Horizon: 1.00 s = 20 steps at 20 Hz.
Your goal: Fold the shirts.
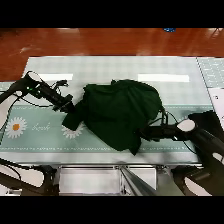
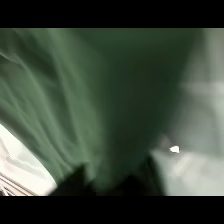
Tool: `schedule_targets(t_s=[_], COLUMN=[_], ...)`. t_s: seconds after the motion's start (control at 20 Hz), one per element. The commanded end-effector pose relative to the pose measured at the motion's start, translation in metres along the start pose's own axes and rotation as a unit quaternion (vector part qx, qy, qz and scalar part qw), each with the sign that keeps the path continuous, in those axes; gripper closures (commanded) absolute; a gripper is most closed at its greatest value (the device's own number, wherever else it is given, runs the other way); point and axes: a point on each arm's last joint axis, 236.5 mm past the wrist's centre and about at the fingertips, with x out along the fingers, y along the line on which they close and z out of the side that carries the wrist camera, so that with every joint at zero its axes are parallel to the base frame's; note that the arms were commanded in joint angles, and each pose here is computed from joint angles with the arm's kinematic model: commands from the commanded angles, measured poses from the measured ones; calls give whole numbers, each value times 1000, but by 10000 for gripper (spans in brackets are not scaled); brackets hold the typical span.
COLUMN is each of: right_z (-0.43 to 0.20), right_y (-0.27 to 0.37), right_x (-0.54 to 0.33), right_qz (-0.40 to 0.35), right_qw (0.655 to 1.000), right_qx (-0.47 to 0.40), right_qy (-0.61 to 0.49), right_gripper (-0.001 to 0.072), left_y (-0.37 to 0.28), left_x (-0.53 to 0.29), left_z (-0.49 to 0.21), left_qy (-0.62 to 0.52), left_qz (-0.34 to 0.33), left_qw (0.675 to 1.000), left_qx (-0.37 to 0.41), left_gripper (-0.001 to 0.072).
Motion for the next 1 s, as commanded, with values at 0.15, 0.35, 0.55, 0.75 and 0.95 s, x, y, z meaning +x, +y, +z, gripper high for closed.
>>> schedule_targets(t_s=[0.15, 0.35, 0.55, 0.75, 0.95], right_z=[61, 134, 111, 50, -11], right_y=[96, 177, 254, 303, 309], right_x=[-40, -176, -294, -360, -403], right_qz=[39, -3, -24, -1, 4], right_qw=[985, 950, 898, 843, 805], right_qx=[-166, -286, -393, -465, -497], right_qy=[-17, -125, -198, -270, -324], right_gripper=[689, 689, 689, 689, 689], left_y=[-50, -172, -274, -352, -395], left_x=[-66, -258, -393, -437, -444], left_z=[33, 61, -29, -148, -252], left_qy=[-112, -403, -561, -632, -687], left_qz=[-43, -142, -103, -48, 13], left_qw=[991, 891, 764, 661, 569], left_qx=[54, 152, 300, 402, 452], left_gripper=[687, 687, 687, 687, 687])
